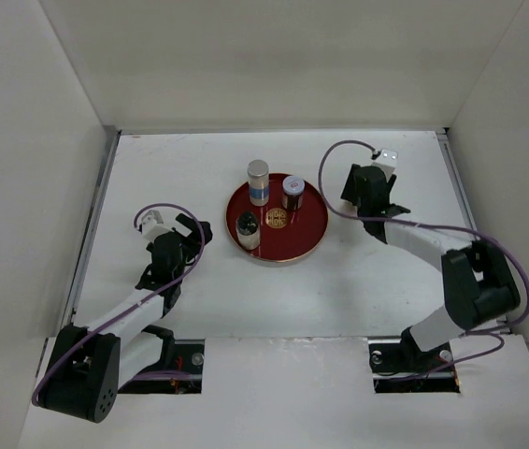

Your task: Organize the condiment bottles

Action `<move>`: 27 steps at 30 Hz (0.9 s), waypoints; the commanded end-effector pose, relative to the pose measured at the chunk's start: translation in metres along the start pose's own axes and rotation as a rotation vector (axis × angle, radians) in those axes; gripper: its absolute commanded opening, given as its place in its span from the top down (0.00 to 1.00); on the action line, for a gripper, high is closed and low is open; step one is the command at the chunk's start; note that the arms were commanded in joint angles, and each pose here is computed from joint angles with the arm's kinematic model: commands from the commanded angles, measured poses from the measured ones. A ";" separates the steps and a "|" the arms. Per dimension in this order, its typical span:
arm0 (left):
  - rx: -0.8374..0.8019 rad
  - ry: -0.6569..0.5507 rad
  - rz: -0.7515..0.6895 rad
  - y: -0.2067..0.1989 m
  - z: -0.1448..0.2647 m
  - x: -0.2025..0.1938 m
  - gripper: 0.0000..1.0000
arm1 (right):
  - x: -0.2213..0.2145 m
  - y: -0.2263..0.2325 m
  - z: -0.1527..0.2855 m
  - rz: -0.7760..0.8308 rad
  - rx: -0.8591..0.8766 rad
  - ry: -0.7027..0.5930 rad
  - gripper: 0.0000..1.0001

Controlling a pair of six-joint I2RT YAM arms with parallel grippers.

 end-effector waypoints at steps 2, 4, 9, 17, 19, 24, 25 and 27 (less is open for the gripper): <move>-0.039 -0.028 0.006 -0.009 -0.001 0.006 0.00 | 0.045 0.045 0.072 -0.090 0.212 -0.194 0.47; -0.042 -0.025 0.003 -0.010 -0.001 0.005 0.00 | 0.035 0.062 0.095 -0.071 0.295 -0.173 0.46; -0.041 -0.021 -0.006 -0.012 -0.002 0.004 0.00 | 0.001 0.117 0.122 -0.017 0.478 -0.089 0.45; -0.027 -0.019 -0.016 -0.010 0.001 0.004 0.00 | -0.048 0.167 0.119 0.097 0.513 -0.042 0.43; -0.012 -0.019 -0.018 -0.007 0.000 0.004 0.00 | -0.055 0.170 0.118 0.102 0.509 -0.035 0.41; 0.032 0.026 -0.041 -0.004 -0.005 -0.001 0.00 | -0.058 0.172 0.130 0.109 0.481 -0.058 0.00; 0.038 0.034 -0.043 -0.003 -0.006 -0.002 0.00 | -0.052 0.169 0.137 0.096 0.484 -0.076 0.00; 0.048 0.050 -0.044 -0.002 -0.007 -0.003 0.00 | -0.035 0.160 0.155 0.056 0.503 -0.114 0.00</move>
Point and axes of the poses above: each gripper's point midway between its finger pads, its own z axis back along the fingers, its own y axis along the line the jaws close on, x = y × z, the point moved 6 cm from there along z, back along the fingers, and after that the axes turned 3 degrees about -z, right-handed, at the moved point
